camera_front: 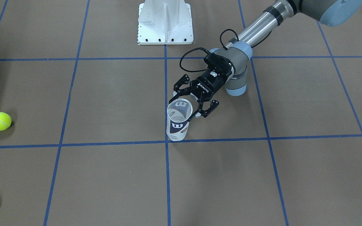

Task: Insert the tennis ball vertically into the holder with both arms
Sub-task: 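Set the can upright on the table and open the left gripper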

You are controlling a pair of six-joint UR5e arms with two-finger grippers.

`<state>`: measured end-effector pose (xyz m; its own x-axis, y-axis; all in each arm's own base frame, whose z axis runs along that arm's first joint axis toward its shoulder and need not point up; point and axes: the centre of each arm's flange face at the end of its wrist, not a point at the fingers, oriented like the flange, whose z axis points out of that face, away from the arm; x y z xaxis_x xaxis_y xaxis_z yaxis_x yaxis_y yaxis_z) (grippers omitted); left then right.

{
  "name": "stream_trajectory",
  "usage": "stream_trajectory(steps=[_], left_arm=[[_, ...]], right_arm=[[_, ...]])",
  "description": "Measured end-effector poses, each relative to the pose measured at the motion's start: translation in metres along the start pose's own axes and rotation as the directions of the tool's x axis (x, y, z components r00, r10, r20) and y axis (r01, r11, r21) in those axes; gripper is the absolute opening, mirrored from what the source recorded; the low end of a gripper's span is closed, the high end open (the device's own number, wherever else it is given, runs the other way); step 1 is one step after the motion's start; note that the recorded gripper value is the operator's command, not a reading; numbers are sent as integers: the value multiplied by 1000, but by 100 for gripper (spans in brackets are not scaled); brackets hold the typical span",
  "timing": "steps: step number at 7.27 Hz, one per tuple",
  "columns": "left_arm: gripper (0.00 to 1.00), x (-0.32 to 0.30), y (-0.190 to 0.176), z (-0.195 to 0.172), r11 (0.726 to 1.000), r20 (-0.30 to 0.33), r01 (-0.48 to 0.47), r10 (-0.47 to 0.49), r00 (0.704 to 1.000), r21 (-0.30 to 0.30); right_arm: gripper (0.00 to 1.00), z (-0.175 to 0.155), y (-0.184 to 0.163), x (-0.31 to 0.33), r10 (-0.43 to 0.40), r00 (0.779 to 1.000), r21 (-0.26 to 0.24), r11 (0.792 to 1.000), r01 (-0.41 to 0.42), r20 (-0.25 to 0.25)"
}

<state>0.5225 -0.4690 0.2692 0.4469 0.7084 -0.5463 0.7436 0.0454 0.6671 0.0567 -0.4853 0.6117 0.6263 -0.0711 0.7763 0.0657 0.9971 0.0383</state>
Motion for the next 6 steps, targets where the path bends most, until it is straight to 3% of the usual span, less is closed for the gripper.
stream_trajectory(steps=[1, 2, 3, 6], left_arm=[[37, 3, 4, -1, 1000, -2, 1, -1, 1000, -8], [90, 5, 7, -2, 1000, -3, 1, -1, 1000, -11], [100, 5, 6, -1, 1000, -1, 1, -1, 1000, -11], [100, 4, 4, 1, 1000, 3, -2, 2, 1000, -7]], right_arm=[[100, 0, 0, 0, 0, 1000, -1, 1000, 0, 0], [100, 1, 1, 1, 1, 1000, -1, 1000, -1, -1], [100, 1, 1, 1, 1, 1000, -2, 1000, -1, -1], [100, 1, 0, 1, 2, 1000, -2, 1000, -2, -1]])
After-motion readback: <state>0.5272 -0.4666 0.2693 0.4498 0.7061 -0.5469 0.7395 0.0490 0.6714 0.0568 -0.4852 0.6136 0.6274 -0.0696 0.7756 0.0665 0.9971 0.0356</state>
